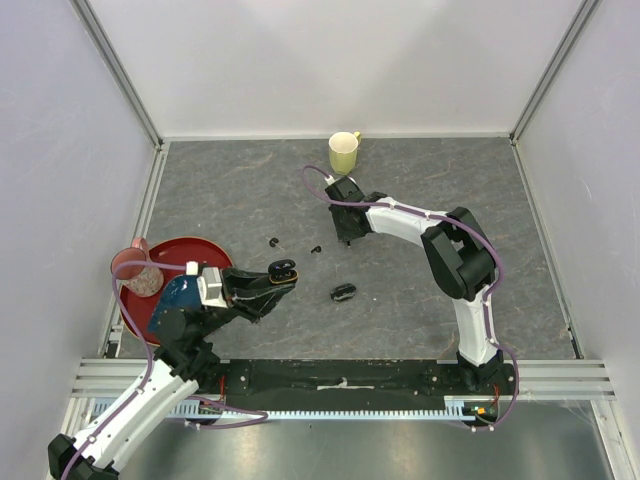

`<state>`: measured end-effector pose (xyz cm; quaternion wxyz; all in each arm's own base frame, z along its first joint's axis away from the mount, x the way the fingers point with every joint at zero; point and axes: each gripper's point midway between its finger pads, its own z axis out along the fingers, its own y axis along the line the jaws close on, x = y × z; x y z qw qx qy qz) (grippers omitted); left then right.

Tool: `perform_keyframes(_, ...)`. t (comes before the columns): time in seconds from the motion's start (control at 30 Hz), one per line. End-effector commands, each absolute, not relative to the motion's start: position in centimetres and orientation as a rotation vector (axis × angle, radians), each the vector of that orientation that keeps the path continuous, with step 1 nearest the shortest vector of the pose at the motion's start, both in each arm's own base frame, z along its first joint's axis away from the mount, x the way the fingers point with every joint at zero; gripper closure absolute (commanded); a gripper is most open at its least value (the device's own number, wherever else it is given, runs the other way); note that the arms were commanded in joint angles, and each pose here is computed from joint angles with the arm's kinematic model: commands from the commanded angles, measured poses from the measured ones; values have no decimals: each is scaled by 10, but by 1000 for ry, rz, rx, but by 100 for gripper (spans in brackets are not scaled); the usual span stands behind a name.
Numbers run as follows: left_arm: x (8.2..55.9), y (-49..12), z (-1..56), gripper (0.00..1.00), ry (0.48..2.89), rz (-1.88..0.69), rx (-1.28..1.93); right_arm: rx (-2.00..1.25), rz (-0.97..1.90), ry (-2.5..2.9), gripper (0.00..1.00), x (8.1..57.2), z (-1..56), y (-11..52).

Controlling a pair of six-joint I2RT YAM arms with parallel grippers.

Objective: Insert the wireless bluetooth earbuds into the charging case
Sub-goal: Pick up the earbud from the center of the board.

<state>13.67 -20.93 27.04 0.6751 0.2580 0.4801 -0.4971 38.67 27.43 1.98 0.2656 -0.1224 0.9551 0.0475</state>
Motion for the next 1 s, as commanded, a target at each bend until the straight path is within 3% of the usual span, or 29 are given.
perform_keyframes(0.0, 140, -207, 269, 98, 1077, -1098, 567, -358, 98, 2612, 69, 383, 7, 272)
perform_keyframes(0.13, 140, -207, 268, 98, 1079, -1096, 564, -359, 92, 2618, 71, 381, 5, 270)
perform_keyframes(0.2, 141, -207, 268, 98, 1078, -1094, 563, -356, 92, 2615, 77, 380, 7, 269)
perform_keyframes(0.53, 142, -208, 264, 98, 1096, -1092, 562, -273, 15, 2629, 78, 351, 8, 230)
perform_keyframes(0.97, 143, -210, 263, 98, 1105, -1102, 564, -142, 136, 2647, 64, 319, 12, 223)
